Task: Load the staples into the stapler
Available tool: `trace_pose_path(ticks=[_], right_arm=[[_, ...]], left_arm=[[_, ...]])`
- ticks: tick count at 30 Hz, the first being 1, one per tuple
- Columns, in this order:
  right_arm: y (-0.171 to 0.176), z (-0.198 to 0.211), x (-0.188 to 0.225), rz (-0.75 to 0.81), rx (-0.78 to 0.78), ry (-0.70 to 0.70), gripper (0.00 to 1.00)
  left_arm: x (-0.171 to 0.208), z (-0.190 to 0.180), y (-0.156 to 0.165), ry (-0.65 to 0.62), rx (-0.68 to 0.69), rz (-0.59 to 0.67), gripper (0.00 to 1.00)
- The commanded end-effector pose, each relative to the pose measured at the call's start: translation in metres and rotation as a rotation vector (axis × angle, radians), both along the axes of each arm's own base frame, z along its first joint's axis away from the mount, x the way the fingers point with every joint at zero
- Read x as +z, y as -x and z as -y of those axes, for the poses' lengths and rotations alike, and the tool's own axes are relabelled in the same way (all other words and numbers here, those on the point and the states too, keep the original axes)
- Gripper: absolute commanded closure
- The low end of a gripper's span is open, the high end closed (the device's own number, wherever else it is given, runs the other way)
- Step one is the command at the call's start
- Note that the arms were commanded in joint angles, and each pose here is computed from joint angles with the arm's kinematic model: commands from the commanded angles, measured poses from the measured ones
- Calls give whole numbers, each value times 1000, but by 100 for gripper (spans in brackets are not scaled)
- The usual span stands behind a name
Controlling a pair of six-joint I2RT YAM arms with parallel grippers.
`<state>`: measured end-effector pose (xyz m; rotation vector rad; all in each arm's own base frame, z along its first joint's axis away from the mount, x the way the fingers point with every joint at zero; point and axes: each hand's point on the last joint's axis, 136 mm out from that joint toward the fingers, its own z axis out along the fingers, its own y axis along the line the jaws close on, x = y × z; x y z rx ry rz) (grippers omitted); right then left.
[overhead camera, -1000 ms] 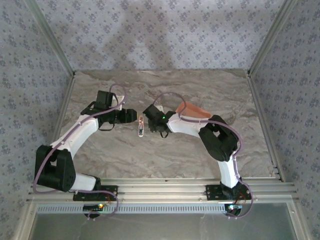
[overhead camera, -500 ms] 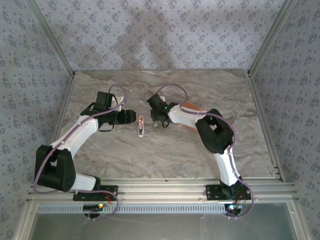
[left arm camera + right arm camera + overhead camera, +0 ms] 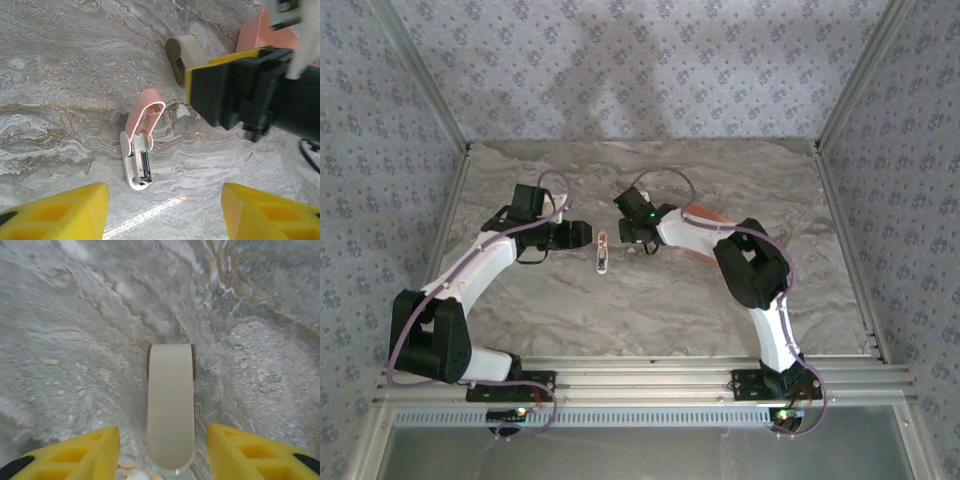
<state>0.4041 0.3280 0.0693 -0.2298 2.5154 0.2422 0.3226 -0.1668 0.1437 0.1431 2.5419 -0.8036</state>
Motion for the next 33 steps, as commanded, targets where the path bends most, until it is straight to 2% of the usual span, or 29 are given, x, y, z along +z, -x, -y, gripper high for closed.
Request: trace_pose_path(ticks=[1,9,16,24,29,33], right_arm=[[11,11,52,63,11,-27,49],[46,84,81,46,-23,-23,46],[66,169,78,-98,-116,-61,45],[75,209,57,-279,-115,-177,45],[71,236,45,-345,-131,-125,46],[66,246,37,-374,-135,-142,47]], left_arm=[[-1,6,7,-2,-24,-10,38],[-6,18,15,-23,-43,-12,38],[-10,33,20,16,-28,-36,38],[-14,40,28,38,44,-58,37],[-13,32,29,14,90,-57,37],[-11,27,30,-1,121,-53,37]])
